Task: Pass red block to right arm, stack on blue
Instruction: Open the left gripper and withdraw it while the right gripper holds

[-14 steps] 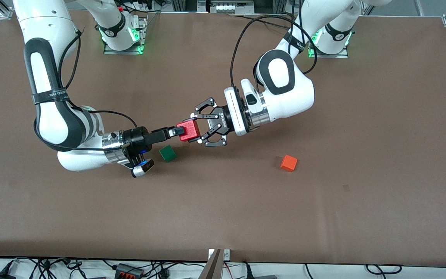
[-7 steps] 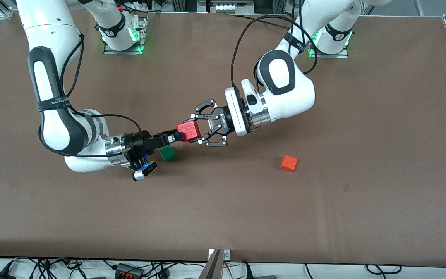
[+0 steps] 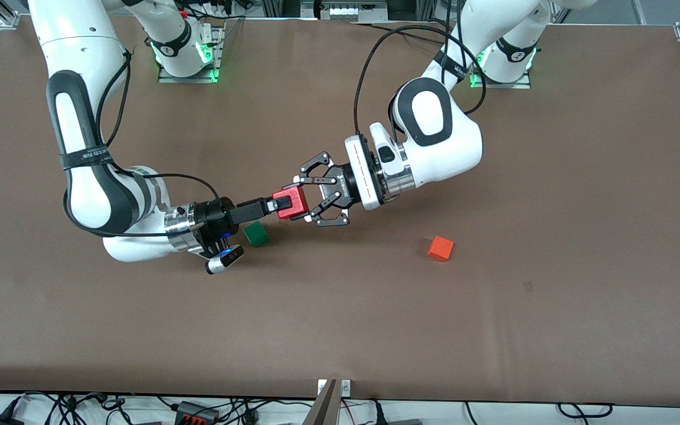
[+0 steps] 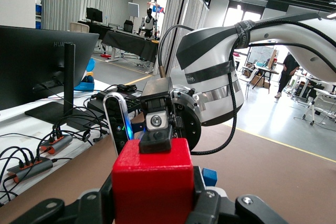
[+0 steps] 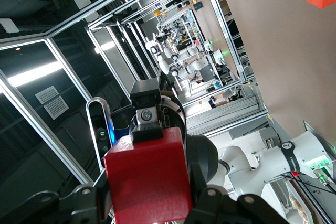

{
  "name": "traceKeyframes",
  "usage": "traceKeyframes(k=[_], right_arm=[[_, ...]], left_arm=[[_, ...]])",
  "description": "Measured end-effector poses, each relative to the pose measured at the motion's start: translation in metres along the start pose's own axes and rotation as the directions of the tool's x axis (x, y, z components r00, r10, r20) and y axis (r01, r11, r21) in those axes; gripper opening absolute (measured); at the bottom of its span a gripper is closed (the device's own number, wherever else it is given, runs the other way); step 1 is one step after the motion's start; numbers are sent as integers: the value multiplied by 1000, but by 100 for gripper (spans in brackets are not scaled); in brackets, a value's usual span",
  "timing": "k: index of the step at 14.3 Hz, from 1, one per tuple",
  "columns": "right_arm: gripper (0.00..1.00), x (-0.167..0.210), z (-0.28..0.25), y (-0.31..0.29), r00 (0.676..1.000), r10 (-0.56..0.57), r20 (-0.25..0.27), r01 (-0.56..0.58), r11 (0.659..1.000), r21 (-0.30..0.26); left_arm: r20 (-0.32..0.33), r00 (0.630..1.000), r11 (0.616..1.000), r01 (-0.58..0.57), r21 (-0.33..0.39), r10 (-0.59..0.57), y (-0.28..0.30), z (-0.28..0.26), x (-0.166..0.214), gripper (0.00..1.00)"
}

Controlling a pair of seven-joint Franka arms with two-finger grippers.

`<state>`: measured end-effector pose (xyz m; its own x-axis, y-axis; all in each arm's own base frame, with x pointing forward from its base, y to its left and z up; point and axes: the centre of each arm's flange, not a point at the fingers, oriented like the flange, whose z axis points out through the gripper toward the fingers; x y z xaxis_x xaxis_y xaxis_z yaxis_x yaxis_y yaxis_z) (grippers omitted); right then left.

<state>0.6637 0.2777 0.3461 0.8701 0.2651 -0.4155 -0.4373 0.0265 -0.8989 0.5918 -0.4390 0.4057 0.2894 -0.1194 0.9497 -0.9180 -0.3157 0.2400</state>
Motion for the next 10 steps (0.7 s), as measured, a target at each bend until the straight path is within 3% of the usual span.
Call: traceKeyframes(k=[3,4,8,10], right_arm=[[59,1,0,1,1000,2,0,-2,1000,0],[58,1,0,2,1000,11,0,-11,1000,0],[56,2,-1,5,1000,20,-1,-20,1000,0],[56,3,-1,5,1000,20,-1,-20,1000,0]], left_arm=[[2,1000,1000,1,0,-1,0,0,-1,56],[2,1000,1000,-16,2,16,-1,0,-1,60],[-2,999,999,-53,14,53,-11,-8,0,98],[-3,996,995,-93,-23,93,-24,-17,4,100]])
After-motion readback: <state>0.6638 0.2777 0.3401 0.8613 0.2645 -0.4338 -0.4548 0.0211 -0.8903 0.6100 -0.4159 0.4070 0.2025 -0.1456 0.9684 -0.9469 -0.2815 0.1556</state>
